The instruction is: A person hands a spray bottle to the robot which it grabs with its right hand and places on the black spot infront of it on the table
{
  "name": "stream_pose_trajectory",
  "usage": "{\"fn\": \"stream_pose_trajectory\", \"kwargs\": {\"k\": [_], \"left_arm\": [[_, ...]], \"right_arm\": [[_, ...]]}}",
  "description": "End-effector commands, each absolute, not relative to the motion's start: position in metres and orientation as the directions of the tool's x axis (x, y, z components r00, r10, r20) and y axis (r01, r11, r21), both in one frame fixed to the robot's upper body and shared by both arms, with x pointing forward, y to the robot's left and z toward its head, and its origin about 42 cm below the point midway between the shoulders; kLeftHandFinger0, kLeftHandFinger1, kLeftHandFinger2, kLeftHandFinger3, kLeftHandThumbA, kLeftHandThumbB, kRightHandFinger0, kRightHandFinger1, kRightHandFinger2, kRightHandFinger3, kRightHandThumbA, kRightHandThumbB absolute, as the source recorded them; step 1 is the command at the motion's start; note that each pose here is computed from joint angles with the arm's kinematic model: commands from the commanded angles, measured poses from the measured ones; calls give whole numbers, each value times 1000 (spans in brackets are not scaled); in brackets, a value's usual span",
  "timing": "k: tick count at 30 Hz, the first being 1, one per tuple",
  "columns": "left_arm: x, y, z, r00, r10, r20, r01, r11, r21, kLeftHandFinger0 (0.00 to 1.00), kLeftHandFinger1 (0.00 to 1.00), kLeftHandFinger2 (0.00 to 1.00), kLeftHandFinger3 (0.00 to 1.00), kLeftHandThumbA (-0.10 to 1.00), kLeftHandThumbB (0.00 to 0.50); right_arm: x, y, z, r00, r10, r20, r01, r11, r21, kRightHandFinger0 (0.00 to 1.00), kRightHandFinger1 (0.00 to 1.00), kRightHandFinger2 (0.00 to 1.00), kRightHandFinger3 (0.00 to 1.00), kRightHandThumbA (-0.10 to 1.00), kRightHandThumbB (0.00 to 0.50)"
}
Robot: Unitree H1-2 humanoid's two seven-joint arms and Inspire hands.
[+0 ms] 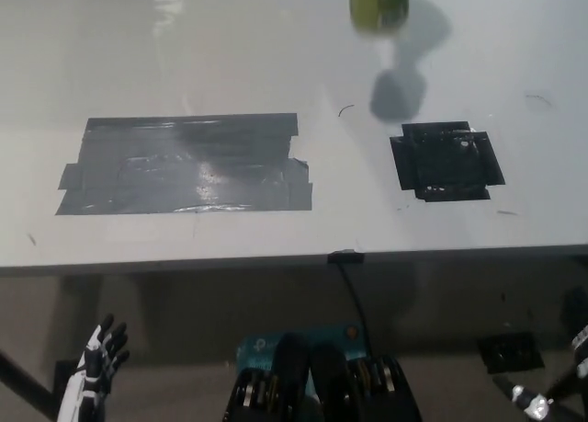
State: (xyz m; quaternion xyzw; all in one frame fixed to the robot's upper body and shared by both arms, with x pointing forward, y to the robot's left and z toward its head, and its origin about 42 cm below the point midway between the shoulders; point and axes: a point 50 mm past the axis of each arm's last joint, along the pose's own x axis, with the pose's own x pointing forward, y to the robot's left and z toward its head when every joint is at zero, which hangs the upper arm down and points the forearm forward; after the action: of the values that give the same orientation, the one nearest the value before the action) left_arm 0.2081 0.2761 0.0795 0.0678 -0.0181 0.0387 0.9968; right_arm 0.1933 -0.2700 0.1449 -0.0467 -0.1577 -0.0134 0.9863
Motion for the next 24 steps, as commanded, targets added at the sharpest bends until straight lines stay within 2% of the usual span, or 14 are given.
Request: {"fn": "stream_pose_trajectory", "kwargs": {"k": [1,4,6,9,10,12,18,24], "left_arm": [[200,276,91,994,45,100,-59,989,138,1000,1000,1000,1000,1000,153],[199,276,91,995,39,97,-52,989,137,1000,1000,1000,1000,1000,142],[199,276,90,995,34,91,-46,990,134,1000,1000,1000,1000,1000,147],[194,276,88,996,33,88,-45,991,130,1000,1000,1000,1000,1000,151],[193,276,88,996,29,88,-41,991,129,1000,1000,1000,1000,1000,149],[192,277,88,996,24,85,-35,990,134,1000,1000,1000,1000,1000,144],[193,275,88,997,9,81,-22,988,153,1000,1000,1000,1000,1000,155],[192,273,87,996,2,85,-15,987,159,1000,1000,1000,1000,1000,149]], "right_arm": [[199,-270,217,873,16,488,69,985,-156,1000,1000,1000,1000,1000,441],[230,-265,247,836,26,548,83,981,-174,1000,1000,1000,1000,1000,436],[250,-262,260,836,48,546,46,987,-157,1000,1000,1000,1000,1000,456],[279,-258,277,852,81,517,-9,990,-139,1000,1000,1000,1000,1000,448],[291,-255,282,857,86,507,-20,991,-136,1000,1000,1000,1000,1000,412],[311,-250,288,861,97,500,-30,990,-140,1000,1000,1000,1000,1000,398],[373,-228,302,899,138,416,-80,985,-152,1000,1000,1000,1000,1000,482],[411,-203,316,922,168,350,-102,974,-201,1000,1000,1000,1000,1000,487]]}}
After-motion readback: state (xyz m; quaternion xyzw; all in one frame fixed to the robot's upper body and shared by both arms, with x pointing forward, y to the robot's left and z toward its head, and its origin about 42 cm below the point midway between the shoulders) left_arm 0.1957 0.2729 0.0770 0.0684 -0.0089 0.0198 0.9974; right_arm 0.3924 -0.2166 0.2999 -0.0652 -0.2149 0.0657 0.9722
